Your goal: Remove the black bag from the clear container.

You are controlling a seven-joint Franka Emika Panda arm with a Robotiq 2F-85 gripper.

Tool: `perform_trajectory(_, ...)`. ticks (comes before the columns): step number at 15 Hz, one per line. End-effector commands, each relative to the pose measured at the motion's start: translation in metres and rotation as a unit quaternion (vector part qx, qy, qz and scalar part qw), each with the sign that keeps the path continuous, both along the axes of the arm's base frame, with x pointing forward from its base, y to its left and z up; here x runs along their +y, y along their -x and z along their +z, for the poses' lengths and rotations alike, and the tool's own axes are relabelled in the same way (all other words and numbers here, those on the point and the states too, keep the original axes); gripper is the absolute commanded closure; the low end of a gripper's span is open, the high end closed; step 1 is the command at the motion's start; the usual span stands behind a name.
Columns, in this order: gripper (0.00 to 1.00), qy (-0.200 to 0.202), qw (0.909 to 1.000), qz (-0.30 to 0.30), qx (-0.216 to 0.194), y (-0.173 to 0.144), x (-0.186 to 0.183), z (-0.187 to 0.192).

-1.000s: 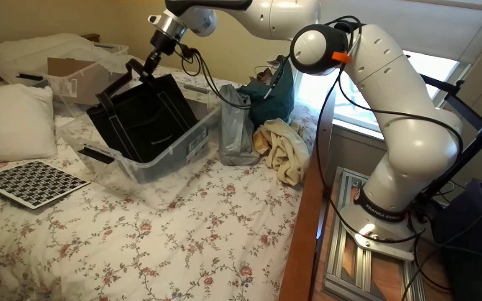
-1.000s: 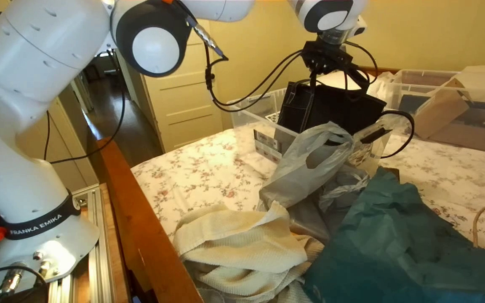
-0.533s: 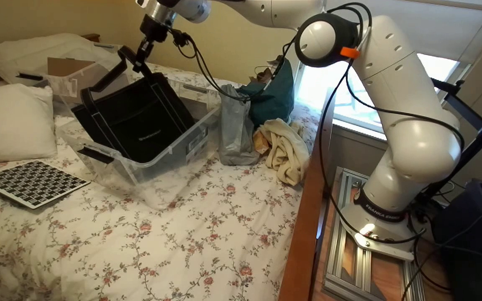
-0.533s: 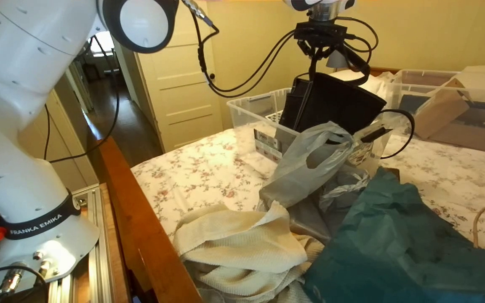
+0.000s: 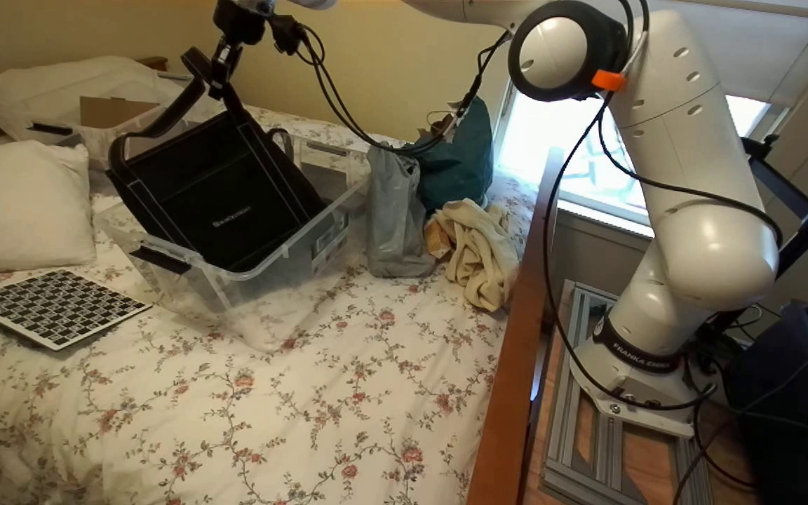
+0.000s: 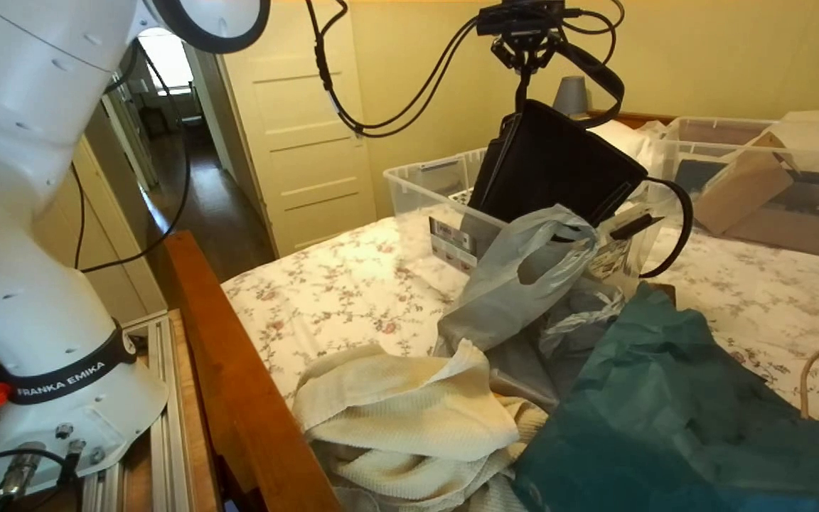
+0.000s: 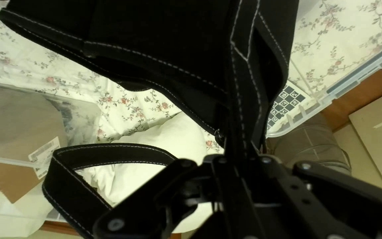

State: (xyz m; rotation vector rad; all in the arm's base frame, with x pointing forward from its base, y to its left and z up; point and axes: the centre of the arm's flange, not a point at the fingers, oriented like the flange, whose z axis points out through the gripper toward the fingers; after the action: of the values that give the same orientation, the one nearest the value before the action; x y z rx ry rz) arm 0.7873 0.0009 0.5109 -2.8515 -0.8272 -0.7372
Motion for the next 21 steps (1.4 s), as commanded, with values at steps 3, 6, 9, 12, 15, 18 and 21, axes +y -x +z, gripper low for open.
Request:
perform_trajectory(3,0.99,-0.001,0.9978,-0.029,-0.060,0.042,0.022,0.081)
perform_trajectory(6,0.99,0.004,0.9958,-0.040,-0.082,0.050,0.029,0.106)
perform_trajectory(9,0.99,0.019,0.9911,-0.060,-0.118,0.060,0.034,0.128)
perform_trajectory(12,0.99,0.036,0.9837,-0.084,-0.155,0.069,0.040,0.150)
perform_trajectory(15,0.99,0.062,0.9748,-0.106,-0.187,0.077,0.051,0.166)
perform_trajectory(18,0.99,0.100,0.9644,-0.130,-0.208,0.085,0.063,0.178)
perform_trajectory(21,0.99,0.133,0.9514,-0.162,-0.226,0.094,0.073,0.188)
